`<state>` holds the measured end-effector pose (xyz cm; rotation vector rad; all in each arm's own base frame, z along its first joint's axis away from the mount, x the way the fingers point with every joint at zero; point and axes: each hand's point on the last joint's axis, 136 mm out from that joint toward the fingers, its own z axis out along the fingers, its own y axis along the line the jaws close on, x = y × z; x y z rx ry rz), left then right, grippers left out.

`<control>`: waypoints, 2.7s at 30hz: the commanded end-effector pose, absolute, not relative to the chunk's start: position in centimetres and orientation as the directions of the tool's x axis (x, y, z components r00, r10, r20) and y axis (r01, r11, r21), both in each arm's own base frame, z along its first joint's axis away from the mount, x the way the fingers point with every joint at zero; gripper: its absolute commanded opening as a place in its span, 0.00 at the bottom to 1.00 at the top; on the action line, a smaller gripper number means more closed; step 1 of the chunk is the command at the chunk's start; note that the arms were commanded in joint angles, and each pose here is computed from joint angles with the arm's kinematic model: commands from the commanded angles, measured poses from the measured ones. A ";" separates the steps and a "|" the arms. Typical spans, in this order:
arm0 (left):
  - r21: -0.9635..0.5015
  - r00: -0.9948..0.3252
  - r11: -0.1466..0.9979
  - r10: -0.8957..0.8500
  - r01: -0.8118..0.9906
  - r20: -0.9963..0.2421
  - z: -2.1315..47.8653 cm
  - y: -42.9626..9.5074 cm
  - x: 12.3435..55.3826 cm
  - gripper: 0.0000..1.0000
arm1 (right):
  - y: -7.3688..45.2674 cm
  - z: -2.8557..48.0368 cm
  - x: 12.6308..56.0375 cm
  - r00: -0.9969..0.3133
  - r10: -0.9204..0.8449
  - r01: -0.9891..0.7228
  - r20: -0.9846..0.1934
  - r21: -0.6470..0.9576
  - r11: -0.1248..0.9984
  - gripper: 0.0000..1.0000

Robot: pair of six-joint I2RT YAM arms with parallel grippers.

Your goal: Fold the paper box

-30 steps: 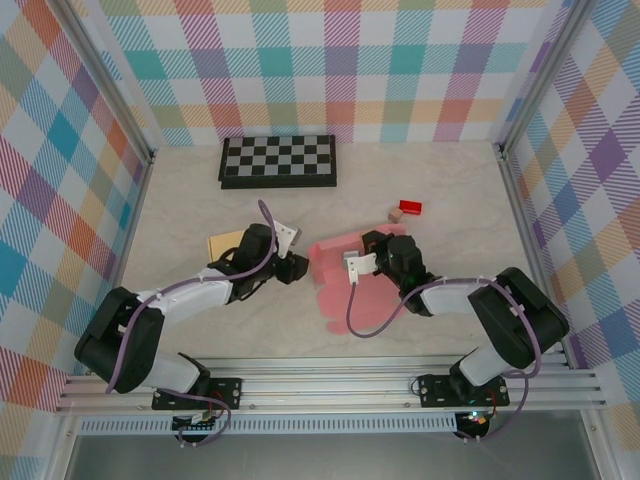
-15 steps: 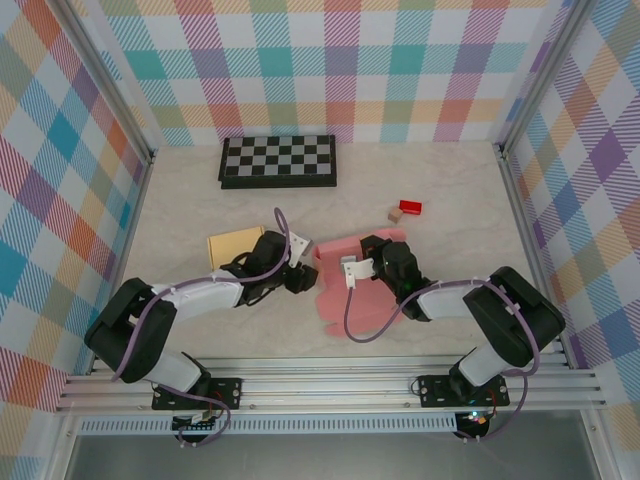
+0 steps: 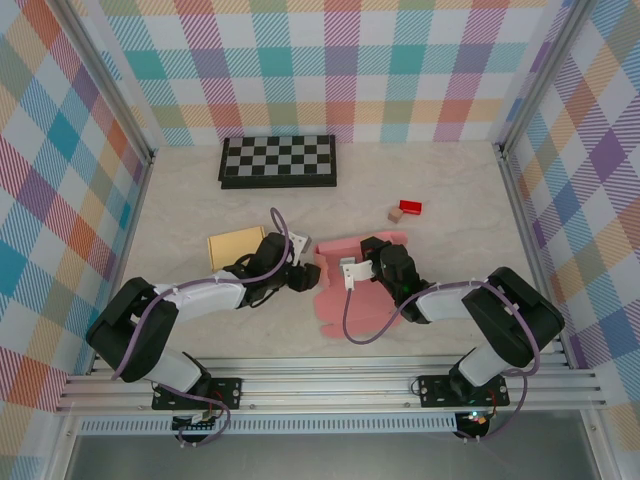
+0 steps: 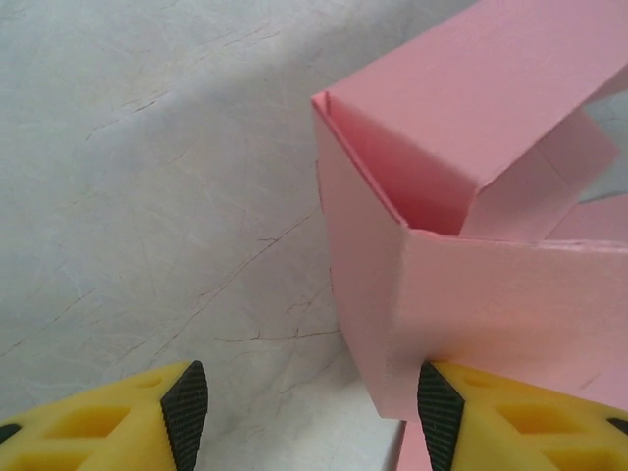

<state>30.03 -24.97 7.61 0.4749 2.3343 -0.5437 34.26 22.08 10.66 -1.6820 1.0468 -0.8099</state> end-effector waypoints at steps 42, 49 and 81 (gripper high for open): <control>-0.298 -0.724 0.872 0.088 0.388 -0.684 7.1 -28.7 33.0 0.65 | 22.5 9.6 33.2 0.446 -0.893 -0.296 0.063 -0.931 -0.213 0.00; -0.216 -0.714 0.886 0.165 0.410 -0.680 6.2 -29.4 31.8 0.64 | 22.6 10.2 33.2 0.437 -0.897 -0.280 0.069 -0.937 -0.209 0.00; -0.124 -0.570 0.825 0.264 0.552 -0.779 8.8 -30.4 31.7 0.51 | 22.0 8.0 32.8 0.380 -0.925 -0.508 -0.025 -0.841 -0.186 0.00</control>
